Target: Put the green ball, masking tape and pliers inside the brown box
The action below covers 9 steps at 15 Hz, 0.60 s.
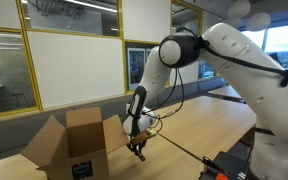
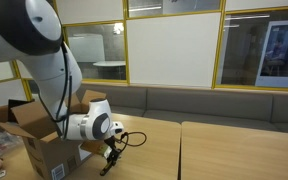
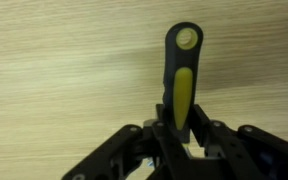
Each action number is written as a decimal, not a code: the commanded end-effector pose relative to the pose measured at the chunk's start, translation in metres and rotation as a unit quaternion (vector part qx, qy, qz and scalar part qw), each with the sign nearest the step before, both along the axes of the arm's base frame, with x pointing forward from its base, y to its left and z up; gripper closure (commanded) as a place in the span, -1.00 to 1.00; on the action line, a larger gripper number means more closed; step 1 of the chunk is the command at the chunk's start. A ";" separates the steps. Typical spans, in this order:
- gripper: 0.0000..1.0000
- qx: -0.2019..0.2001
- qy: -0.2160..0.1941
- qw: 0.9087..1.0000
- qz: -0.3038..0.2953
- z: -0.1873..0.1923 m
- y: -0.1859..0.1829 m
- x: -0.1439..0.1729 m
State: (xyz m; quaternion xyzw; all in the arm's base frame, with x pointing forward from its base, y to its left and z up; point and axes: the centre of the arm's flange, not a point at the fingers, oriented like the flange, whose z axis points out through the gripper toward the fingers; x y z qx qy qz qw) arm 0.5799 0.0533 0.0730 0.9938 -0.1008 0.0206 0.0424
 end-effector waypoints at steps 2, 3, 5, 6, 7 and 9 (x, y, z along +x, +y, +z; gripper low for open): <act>0.63 -0.043 -0.039 0.998 -0.017 0.088 -0.021 -0.027; 0.63 -0.052 -0.048 0.997 -0.019 0.104 -0.025 -0.028; 0.63 -0.067 -0.066 0.995 -0.023 0.134 -0.031 -0.031; 0.64 -0.073 -0.076 0.994 -0.023 0.150 -0.033 -0.031; 0.64 -0.078 -0.087 0.993 -0.023 0.168 -0.033 -0.033; 0.64 -0.087 -0.111 0.990 -0.025 0.202 -0.030 -0.032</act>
